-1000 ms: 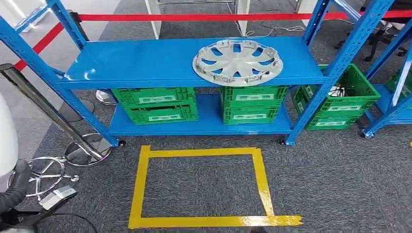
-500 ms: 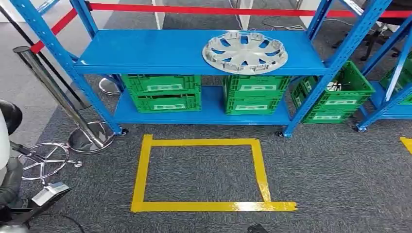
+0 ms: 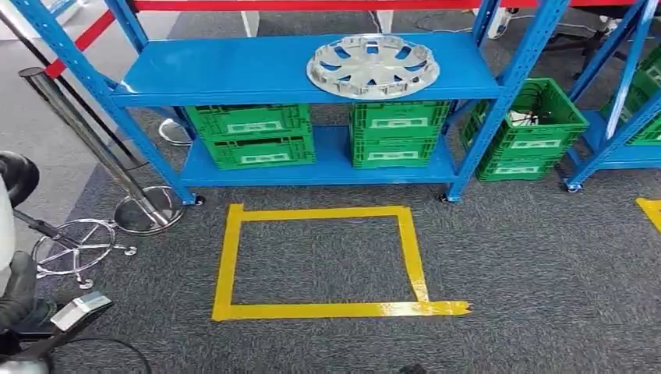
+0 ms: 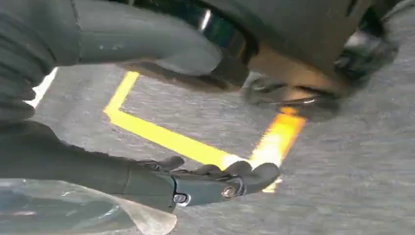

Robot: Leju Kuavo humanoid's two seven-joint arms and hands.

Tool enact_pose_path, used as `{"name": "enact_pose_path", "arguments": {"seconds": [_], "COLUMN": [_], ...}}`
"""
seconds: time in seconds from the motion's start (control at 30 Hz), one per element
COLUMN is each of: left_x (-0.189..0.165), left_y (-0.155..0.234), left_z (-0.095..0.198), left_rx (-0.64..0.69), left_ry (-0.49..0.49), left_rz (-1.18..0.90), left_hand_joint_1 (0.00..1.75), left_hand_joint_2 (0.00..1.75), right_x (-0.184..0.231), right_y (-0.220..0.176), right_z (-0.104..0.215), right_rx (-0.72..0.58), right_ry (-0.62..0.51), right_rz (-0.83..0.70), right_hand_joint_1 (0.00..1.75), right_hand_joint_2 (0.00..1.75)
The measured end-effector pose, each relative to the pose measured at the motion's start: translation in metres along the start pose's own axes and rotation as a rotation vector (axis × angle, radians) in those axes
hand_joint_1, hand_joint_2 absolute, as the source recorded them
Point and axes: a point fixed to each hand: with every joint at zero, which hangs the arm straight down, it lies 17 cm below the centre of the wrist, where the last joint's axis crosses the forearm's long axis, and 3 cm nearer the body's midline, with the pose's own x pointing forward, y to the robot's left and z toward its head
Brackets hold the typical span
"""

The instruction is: Take the parts from the cabinet and place them on the table.

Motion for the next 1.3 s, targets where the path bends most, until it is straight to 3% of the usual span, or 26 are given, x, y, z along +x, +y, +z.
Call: {"name": "enact_pose_path", "arguments": {"seconds": [0.17, 0.33, 0.43, 0.63, 1.3], "left_x": [0.011, 0.016, 0.016, 0.011, 0.006], "left_y": [-0.02, -0.026, -0.028, -0.029, -0.027], "left_z": [-0.018, -0.022, -0.024, -0.014, -0.005], "left_rx": [0.007, 0.008, 0.011, -0.012, -0.031], "left_ry": [-0.022, -0.032, -0.023, -0.007, -0.007], "left_rz": [0.031, 0.053, 0.064, 0.068, 0.062], "left_hand_joint_1": [1.75, 1.75, 1.75, 1.75, 1.75], "left_hand_joint_2": [1.75, 1.75, 1.75, 1.75, 1.75], "right_x": [-0.009, -0.032, -0.028, 0.009, 0.03], "right_y": [-0.001, -0.002, -0.002, -0.005, 0.014], "right_z": [0.001, 0.003, 0.002, 0.0, 0.005], "right_rx": [0.033, 0.03, 0.028, 0.022, 0.06], "right_ry": [0.166, 0.192, 0.142, -0.09, -0.155], "right_rz": [-0.006, 0.001, 0.0, -0.039, -0.055], "right_hand_joint_1": [0.0, 0.0, 0.0, 0.0, 0.0], "right_hand_joint_2": [1.75, 1.75, 1.75, 1.75, 1.75]}}
